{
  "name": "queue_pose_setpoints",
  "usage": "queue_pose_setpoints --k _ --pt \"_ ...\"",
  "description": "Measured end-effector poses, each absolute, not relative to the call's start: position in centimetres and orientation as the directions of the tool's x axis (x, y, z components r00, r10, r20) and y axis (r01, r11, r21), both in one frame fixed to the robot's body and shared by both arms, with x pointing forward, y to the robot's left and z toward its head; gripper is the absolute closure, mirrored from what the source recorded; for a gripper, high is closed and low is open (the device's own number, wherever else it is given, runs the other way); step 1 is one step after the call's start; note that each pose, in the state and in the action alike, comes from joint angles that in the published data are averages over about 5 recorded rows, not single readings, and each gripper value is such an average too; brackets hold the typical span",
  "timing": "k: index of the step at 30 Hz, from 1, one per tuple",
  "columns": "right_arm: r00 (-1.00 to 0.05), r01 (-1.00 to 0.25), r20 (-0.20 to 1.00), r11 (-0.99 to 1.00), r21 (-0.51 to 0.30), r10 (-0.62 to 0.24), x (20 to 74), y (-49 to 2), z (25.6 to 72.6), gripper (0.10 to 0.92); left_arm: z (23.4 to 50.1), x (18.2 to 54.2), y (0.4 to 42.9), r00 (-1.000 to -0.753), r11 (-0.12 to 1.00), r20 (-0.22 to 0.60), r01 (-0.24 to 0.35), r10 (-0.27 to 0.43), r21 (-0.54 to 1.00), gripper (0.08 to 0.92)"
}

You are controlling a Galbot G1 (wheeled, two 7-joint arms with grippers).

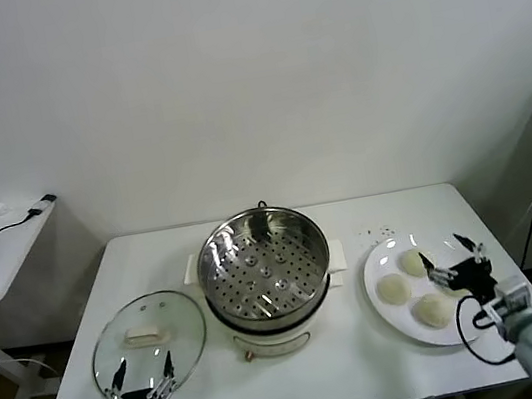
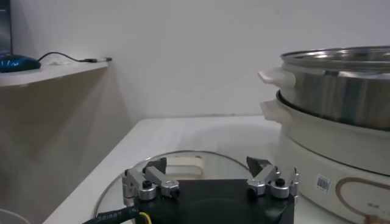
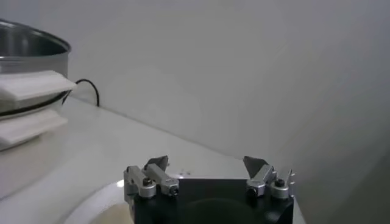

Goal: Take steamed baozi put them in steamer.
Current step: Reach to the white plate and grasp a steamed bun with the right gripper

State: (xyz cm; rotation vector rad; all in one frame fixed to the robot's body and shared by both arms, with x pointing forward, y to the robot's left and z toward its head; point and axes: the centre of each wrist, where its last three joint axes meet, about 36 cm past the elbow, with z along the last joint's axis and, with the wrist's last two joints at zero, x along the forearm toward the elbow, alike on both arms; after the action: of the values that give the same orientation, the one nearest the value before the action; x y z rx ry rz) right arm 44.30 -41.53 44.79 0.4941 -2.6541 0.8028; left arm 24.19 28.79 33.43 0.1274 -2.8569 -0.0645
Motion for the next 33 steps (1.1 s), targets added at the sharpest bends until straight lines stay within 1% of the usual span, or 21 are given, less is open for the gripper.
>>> queue_pose_setpoints --k 4,7,11,15,20,25,28,33 --pt "-0.819 -0.547 0.492 0.662 -0.512 -0.296 47.3 -43.1 47.2 0.2 33.4 24.2 28.7 -0.958 0.995 0.273 -0.079 -0.091 0.055 0.177" --pt "-0.742 -0.655 0.576 0.553 -0.515 -0.342 49.5 -44.0 48.8 0.2 33.2 24.2 28.6 -0.958 0.996 0.273 -0.075 -0.087 0.053 0.177" --pt "-0.611 -0.787 0.689 0.397 -0.472 -0.39 52.4 -44.6 50.5 0.2 33.1 24.1 28.5 -0.958 0.996 0.275 -0.072 -0.084 0.053 0.177" --pt "-0.478 -0.877 0.783 0.26 -0.404 -0.398 55.2 -44.9 51.8 0.2 32.9 24.0 28.5 -0.957 0.996 0.277 -0.072 -0.085 0.056 0.177" --pt "-0.323 -0.946 0.877 0.129 -0.296 -0.357 58.9 -44.6 52.8 0.2 32.8 23.8 28.6 -0.956 0.995 0.279 -0.076 -0.09 0.061 0.177" --pt "-0.187 -0.982 0.943 0.049 -0.181 -0.274 61.9 -44.1 52.5 0.2 32.7 23.6 28.6 -0.955 0.995 0.28 -0.082 -0.096 0.063 0.177" --pt "-0.134 -0.991 0.966 0.028 -0.131 -0.221 63.5 -43.8 52.1 0.2 32.6 23.4 28.6 -0.954 0.994 0.281 -0.085 -0.1 0.063 0.177" --pt "-0.09 -0.996 0.984 0.015 -0.089 -0.154 65.7 -43.2 51.6 0.2 32.4 23.1 28.3 -0.952 0.994 0.287 -0.091 -0.105 0.059 0.177"
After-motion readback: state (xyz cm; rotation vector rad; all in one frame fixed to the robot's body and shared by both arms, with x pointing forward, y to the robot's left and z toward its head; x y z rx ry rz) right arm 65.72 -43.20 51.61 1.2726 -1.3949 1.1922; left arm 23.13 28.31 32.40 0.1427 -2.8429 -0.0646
